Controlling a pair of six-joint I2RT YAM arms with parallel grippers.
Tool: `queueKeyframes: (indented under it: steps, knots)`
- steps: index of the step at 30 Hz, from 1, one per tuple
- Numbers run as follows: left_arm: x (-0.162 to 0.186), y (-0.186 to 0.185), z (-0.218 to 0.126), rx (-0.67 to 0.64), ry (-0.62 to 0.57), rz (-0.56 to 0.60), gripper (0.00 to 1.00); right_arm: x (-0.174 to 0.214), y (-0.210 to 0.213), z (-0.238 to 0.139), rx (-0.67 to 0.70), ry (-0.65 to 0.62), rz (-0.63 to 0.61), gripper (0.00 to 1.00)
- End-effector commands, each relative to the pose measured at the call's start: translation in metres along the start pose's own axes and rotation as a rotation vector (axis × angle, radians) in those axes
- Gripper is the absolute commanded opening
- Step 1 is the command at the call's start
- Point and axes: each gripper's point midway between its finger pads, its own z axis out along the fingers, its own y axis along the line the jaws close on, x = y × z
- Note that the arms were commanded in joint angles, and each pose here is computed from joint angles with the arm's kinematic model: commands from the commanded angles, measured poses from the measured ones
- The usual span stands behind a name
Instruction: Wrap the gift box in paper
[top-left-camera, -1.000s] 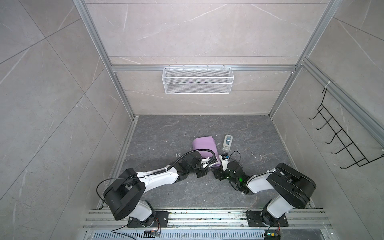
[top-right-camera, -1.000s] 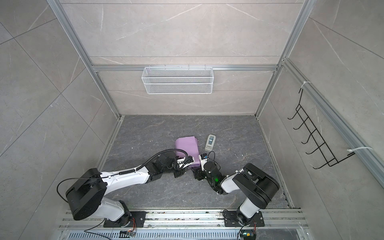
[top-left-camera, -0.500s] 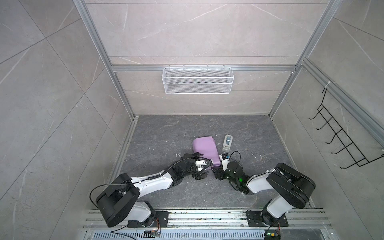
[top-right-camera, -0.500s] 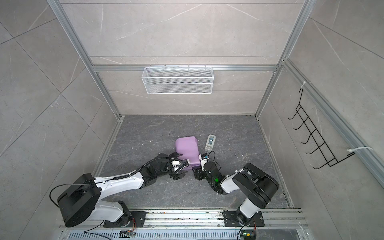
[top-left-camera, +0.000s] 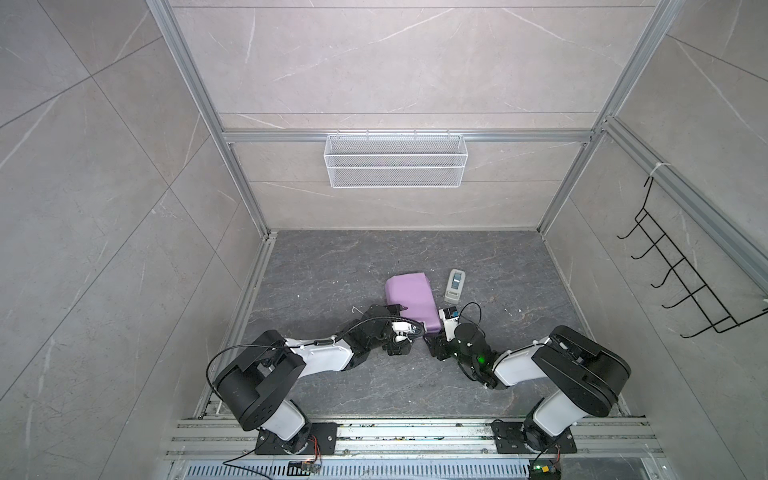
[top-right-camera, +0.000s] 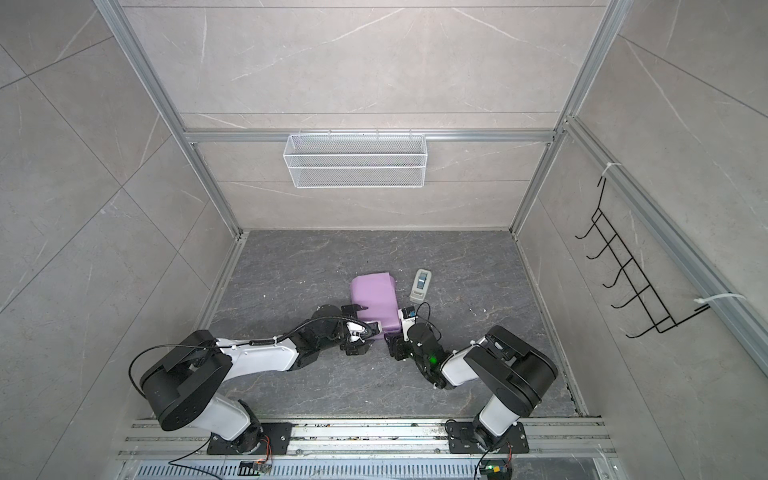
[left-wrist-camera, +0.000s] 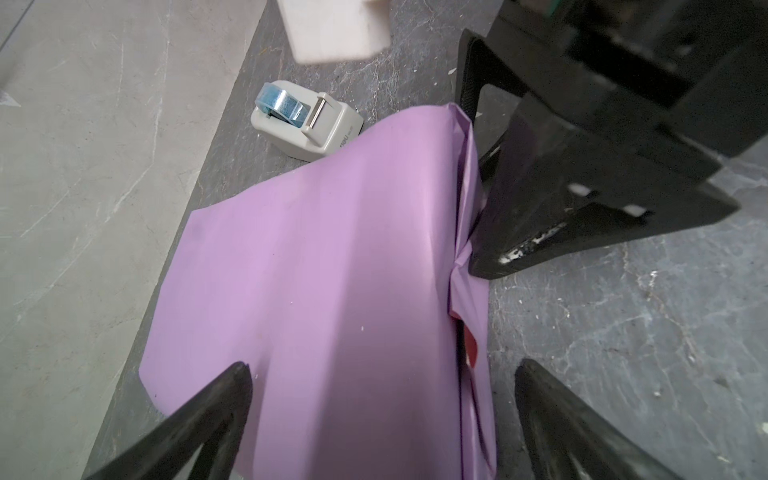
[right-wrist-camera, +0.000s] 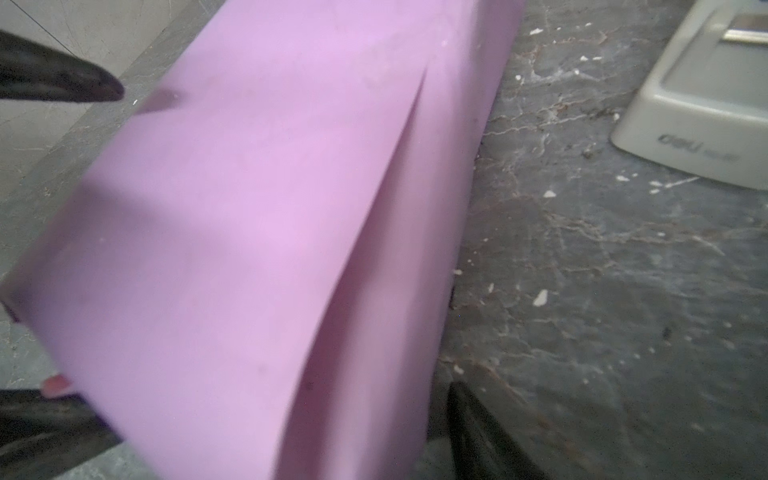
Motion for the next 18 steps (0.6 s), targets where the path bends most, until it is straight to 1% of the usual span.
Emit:
queueKeyframes:
  steps: [1, 9, 18]
  knots:
    - [-0.015, 0.014, 0.003, -0.048, -0.079, 0.055, 1.0, 0.014, -0.008, -0.001, 0.031, 0.033, 0.014, 0.63]
    - [-0.007, 0.012, 0.009, -0.047, -0.081, 0.047, 1.0, 0.014, -0.008, -0.001, 0.032, 0.032, 0.013, 0.62]
    - [0.007, 0.006, 0.012, -0.018, -0.052, 0.014, 0.96, 0.013, -0.008, -0.001, 0.032, 0.029, 0.013, 0.62]
